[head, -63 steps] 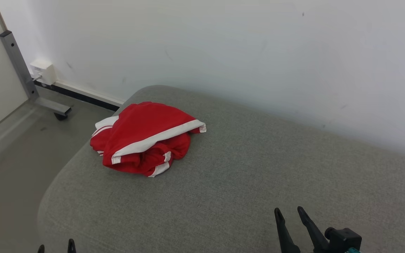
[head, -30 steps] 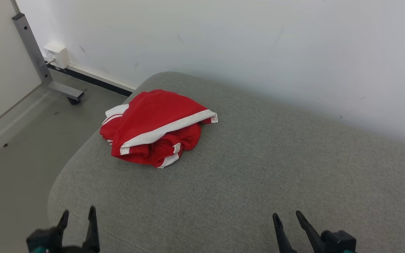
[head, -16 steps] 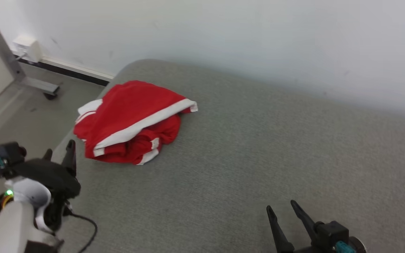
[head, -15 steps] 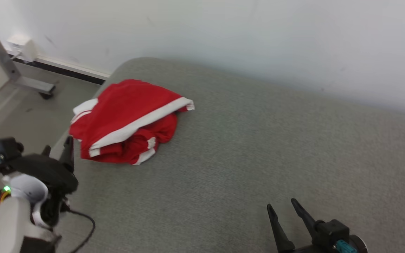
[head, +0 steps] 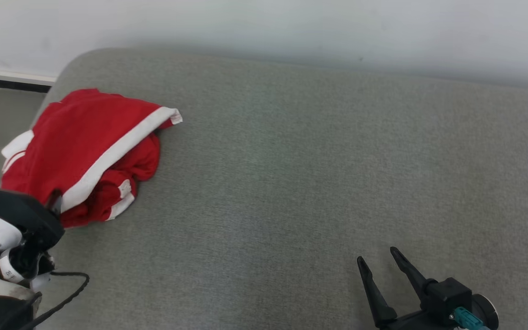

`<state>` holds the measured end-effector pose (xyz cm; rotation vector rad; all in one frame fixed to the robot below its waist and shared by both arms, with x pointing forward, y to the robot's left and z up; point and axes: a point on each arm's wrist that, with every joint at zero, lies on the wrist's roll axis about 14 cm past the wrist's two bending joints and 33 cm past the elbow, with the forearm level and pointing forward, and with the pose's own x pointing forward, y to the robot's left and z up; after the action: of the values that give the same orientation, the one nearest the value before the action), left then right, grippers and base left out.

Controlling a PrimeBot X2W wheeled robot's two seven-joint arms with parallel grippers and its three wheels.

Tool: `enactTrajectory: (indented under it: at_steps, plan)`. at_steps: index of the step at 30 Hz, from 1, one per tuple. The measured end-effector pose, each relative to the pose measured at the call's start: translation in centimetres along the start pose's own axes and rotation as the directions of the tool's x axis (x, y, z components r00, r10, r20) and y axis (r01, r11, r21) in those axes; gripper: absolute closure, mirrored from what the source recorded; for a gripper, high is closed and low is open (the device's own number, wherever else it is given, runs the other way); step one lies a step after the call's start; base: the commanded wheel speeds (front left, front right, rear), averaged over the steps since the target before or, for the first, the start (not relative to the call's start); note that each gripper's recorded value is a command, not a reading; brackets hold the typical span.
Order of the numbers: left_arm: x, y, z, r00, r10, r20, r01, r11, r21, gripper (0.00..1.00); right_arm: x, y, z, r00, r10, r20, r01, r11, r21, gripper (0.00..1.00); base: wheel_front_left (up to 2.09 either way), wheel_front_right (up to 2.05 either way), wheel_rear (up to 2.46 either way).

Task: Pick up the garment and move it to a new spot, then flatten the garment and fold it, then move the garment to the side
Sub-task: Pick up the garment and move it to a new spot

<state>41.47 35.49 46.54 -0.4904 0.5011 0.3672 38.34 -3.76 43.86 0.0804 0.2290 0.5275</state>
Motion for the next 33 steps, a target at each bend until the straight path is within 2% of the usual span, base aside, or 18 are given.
enactTrajectory:
  at_steps: [3, 8, 10, 15, 17, 24, 29, 33]
  plan:
    - [1.2, 0.0, -2.4, 0.994, 0.034, -0.104, -0.032, 0.999, 0.025, 0.0, -0.3, -0.8, -0.6, 1.0, -0.024, -0.016, 0.025, 1.0, 0.012, 0.0, 0.0, 0.0, 0.0]
    - [2.3, 0.2, -3.8, 0.985, 0.069, -0.157, -0.06, 0.996, 0.065, 0.0, -0.4, -1.5, -1.3, 0.998, -0.047, -0.035, 0.048, 0.998, 0.032, 0.0, 0.0, 0.0, 0.0]
    - [2.5, 0.2, -4.1, 0.983, 0.078, -0.165, -0.066, 0.995, 0.077, 1.0, -0.3, -1.5, -1.5, 0.998, -0.049, -0.04, 0.051, 0.998, 0.041, 0.0, 0.0, 0.0, 0.0]
    - [2.3, 0.0, -2.9, 0.99, 0.064, -0.129, -0.052, 0.994, 0.093, 1.0, 0.2, -1.2, -1.0, 0.999, -0.043, -0.019, 0.044, 0.997, 0.056, 0.0, 0.0, 0.0, 0.0]
    - [2.1, -0.6, -1.6, 0.995, 0.031, -0.092, -0.025, 0.997, 0.07, 1.0, 0.3, -1.0, -0.8, 0.999, -0.042, -0.007, 0.043, 0.997, 0.067, 0.0, 0.0, 0.0, 0.0]
    - [0.3, -2.7, 4.9, 0.997, -0.064, 0.05, 0.058, 0.993, 0.102, 1.0, 0.9, -0.7, 0.7, 0.997, -0.045, 0.062, 0.038, 0.994, 0.099, 0.0, 0.0, 0.0, 0.0]
    - [-2.1, -4.5, 9.9, 0.978, -0.122, 0.167, 0.099, 0.986, 0.136, 1.0, 0.9, -0.5, 1.6, 0.992, -0.053, 0.111, 0.039, 0.992, 0.123, 0.0, 0.0, 0.0, 0.0]
    - [-4.0, -5.6, 12.3, 0.966, -0.153, 0.208, 0.118, 0.978, 0.173, 1.0, 0.7, -0.6, 2.2, 0.988, -0.064, 0.141, 0.045, 0.989, 0.138, 0.0, 0.0, 0.0, 0.0]
